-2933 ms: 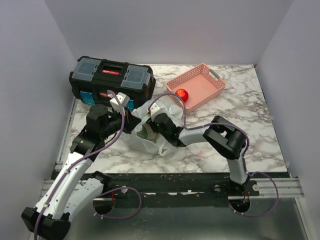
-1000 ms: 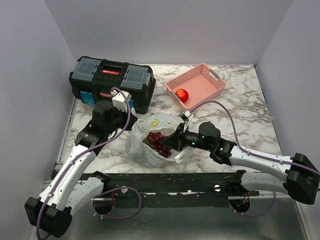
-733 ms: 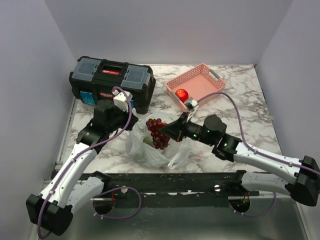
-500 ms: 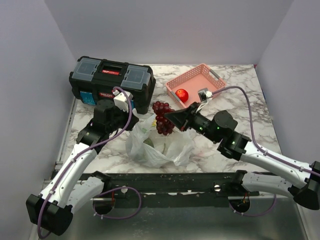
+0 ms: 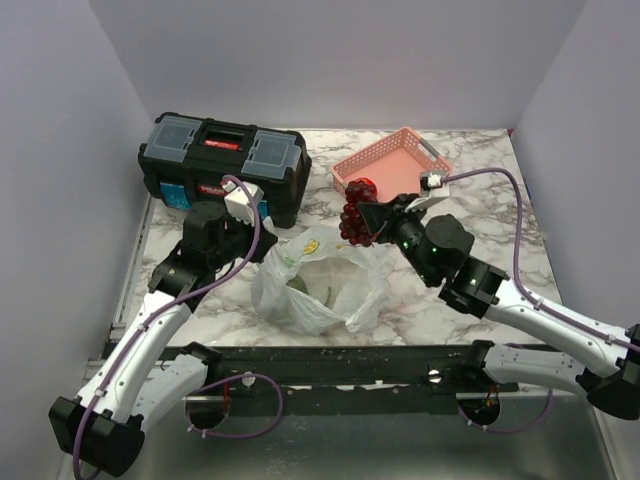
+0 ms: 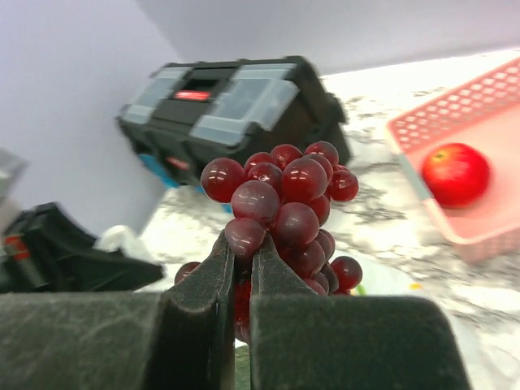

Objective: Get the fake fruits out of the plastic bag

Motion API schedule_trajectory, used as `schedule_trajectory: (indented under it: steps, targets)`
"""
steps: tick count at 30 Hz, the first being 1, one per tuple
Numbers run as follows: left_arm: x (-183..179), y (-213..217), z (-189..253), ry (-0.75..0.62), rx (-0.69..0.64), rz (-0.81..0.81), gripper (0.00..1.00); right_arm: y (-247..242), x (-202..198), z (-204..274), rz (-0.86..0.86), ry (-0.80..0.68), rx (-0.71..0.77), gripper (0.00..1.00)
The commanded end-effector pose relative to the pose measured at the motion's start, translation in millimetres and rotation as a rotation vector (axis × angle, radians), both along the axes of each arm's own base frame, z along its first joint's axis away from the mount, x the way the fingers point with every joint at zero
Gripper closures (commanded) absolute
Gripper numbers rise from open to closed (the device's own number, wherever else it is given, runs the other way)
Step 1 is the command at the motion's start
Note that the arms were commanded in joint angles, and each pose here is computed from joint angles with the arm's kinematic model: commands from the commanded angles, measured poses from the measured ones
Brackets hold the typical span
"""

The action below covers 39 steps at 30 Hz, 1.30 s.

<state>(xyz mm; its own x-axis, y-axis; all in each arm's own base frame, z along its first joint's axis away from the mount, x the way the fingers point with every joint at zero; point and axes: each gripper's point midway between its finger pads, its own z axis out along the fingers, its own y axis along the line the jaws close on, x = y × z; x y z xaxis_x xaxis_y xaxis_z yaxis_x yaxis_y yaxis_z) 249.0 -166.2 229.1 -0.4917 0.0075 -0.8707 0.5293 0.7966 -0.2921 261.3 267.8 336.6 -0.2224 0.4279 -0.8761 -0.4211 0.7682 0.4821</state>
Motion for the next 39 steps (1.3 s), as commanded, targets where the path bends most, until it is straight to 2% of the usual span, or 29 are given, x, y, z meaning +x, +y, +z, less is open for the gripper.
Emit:
schedule_trajectory:
  steps: [1, 4, 8, 14, 19, 26, 34, 39]
  targets:
    - [-4, -4, 17, -0.027, -0.032, -0.026, 1.00, -33, 23, -29, -0.224, 0.033, -0.162, 0.99]
    - [-5, -3, 18, -0.036, -0.036, -0.025, 1.00, -46, 43, -40, -0.355, 0.097, -0.309, 0.99]
    - [-5, -3, 19, -0.037, -0.037, -0.026, 1.00, -49, 77, -49, -0.404, 0.133, -0.404, 0.99]
    - [-6, -3, 19, -0.039, -0.039, -0.027, 1.00, -66, 140, -94, -0.412, 0.288, -0.452, 0.99]
    - [-6, -4, 18, -0.037, -0.039, -0.029, 1.00, -65, 170, -121, -0.395, 0.381, -0.441, 0.99]
    - [-6, -4, 18, -0.034, -0.040, -0.032, 1.00, -59, 190, -136, -0.399, 0.428, -0.492, 0.99]
    - [-6, -5, 17, -0.030, -0.042, -0.036, 1.00, -55, 205, -99, -0.405, 0.366, -0.462, 0.94]
    - [-6, -5, 17, -0.030, -0.042, -0.037, 1.00, -62, 206, -104, -0.441, 0.369, -0.479, 0.88]
